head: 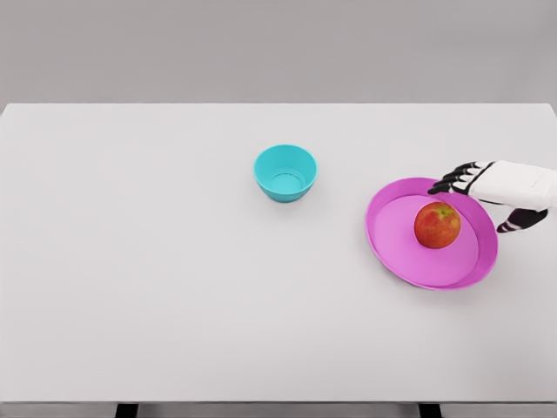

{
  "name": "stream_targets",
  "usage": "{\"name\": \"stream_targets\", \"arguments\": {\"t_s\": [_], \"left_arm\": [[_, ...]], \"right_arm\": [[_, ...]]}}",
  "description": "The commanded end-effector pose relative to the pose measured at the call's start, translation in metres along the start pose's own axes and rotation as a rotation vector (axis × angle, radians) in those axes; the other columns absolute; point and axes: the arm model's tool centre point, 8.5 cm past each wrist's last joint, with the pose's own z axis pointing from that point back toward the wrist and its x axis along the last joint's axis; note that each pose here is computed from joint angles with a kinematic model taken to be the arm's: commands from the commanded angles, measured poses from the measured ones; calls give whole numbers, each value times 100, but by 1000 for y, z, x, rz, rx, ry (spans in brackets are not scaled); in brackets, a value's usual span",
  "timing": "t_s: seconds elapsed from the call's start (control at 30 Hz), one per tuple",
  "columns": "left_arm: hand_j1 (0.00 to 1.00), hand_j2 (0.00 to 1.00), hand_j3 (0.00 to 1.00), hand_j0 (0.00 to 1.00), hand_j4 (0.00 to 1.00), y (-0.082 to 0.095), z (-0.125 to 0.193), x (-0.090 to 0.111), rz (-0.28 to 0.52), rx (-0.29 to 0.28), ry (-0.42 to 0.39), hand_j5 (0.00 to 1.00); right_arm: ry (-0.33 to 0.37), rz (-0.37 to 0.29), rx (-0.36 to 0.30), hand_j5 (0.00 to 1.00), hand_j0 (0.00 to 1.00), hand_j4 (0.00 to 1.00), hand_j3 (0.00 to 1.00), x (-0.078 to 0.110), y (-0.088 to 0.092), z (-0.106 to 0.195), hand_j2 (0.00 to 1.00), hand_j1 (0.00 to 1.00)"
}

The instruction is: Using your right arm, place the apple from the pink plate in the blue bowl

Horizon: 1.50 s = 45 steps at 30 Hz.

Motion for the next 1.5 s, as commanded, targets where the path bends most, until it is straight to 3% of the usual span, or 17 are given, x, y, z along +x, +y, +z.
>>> {"name": "stream_targets", "arguments": {"t_s": [0.0,0.13,0.3,1.23,1.37,1.47], "left_arm": [[100,100,100,100,100,0,0,0,0,0,0,100],[100,100,100,100,100,0,0,-1,0,0,1,100],[100,100,100,100,100,0,0,0,0,0,0,100],[100,100,100,100,100,0,0,0,0,0,0,100],[100,100,100,100,100,0,0,0,0,0,0,100],[100,100,100,100,100,0,0,-1,0,0,1,100]], "right_arm": [[-10,-12,-9,100,100,100,100,2,0,-6,100,100],[-25,-8,-27,100,100,100,100,5,-6,-12,100,100],[-64,-32,12,100,100,100,100,10,5,-36,100,100],[-81,-73,55,100,100,100,100,12,26,-52,100,100],[-79,-78,61,70,70,70,70,11,29,-52,70,70],[-79,-79,64,66,66,66,66,12,30,-52,66,66]]}}
